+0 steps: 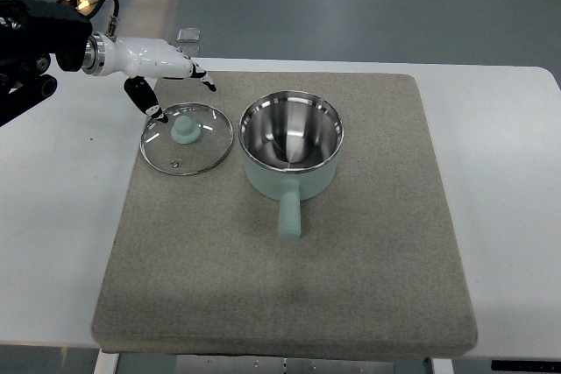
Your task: Place lid left of pot with left hand
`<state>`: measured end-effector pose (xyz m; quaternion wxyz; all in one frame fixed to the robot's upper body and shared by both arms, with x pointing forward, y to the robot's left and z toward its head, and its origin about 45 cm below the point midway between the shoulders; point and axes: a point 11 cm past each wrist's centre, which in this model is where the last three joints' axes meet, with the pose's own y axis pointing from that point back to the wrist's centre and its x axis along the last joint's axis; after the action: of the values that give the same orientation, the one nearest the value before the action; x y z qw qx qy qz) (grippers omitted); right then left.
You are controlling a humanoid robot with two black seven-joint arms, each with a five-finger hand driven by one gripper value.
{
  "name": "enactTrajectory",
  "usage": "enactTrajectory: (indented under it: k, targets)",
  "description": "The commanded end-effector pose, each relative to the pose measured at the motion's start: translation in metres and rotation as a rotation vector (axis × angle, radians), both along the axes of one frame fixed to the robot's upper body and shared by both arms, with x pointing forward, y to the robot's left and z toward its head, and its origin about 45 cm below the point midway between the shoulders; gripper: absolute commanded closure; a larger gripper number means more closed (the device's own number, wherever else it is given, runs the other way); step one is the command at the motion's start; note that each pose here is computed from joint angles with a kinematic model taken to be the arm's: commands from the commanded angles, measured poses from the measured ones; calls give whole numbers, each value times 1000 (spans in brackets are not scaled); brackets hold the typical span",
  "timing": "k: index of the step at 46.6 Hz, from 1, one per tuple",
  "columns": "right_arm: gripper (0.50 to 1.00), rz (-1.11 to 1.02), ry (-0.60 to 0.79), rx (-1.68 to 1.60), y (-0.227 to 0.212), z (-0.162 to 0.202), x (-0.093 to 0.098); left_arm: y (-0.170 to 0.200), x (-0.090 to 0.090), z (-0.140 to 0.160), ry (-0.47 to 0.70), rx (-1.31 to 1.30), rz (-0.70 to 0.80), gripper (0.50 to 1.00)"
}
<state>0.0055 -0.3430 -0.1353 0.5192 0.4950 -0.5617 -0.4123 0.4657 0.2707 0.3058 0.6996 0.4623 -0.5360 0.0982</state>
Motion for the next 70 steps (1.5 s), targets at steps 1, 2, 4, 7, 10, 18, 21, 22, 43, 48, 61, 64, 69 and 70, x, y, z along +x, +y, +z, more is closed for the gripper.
enactTrajectory:
  k: [1, 2, 4, 7, 10, 18, 21, 22, 43, 48, 61, 64, 69, 70]
  targets:
    - [577, 0, 0, 0, 0, 0, 0, 0, 7, 6, -9, -48, 32, 606]
    - [579, 0, 0, 0, 0, 0, 0, -1, 9, 7, -9, -62, 37, 606]
    - [579, 1, 0, 0, 0, 0, 0, -3, 12, 9, -8, -94, 52, 606]
    - [579, 0, 0, 0, 0, 0, 0, -4, 17, 12, -13, -144, 77, 606]
    - [579, 0, 0, 0, 0, 0, 0, -2, 23, 16, -36, -198, 107, 606]
    - [579, 1, 0, 0, 0, 0, 0, 19, 41, 26, -100, -342, 236, 609]
    - [579, 1, 0, 0, 0, 0, 0, 30, 48, 29, -123, -404, 300, 609]
    - [577, 0, 0, 0, 0, 0, 0, 34, 50, 29, -129, -424, 322, 609]
    - [579, 0, 0, 0, 0, 0, 0, 59, 65, 35, -222, -785, 560, 613]
    - [579, 1, 0, 0, 0, 0, 0, 63, 67, 31, -212, -782, 602, 613]
    - [579, 0, 0, 0, 0, 0, 0, 62, 69, 12, -116, -985, 738, 609]
    - [579, 1, 0, 0, 0, 0, 0, 62, 68, 11, -77, -1078, 764, 602]
    - [579, 0, 0, 0, 0, 0, 0, 60, 61, -16, 0, -1189, 813, 501]
    - [579, 0, 0, 0, 0, 0, 0, 59, 60, -19, 9, -1203, 818, 501]
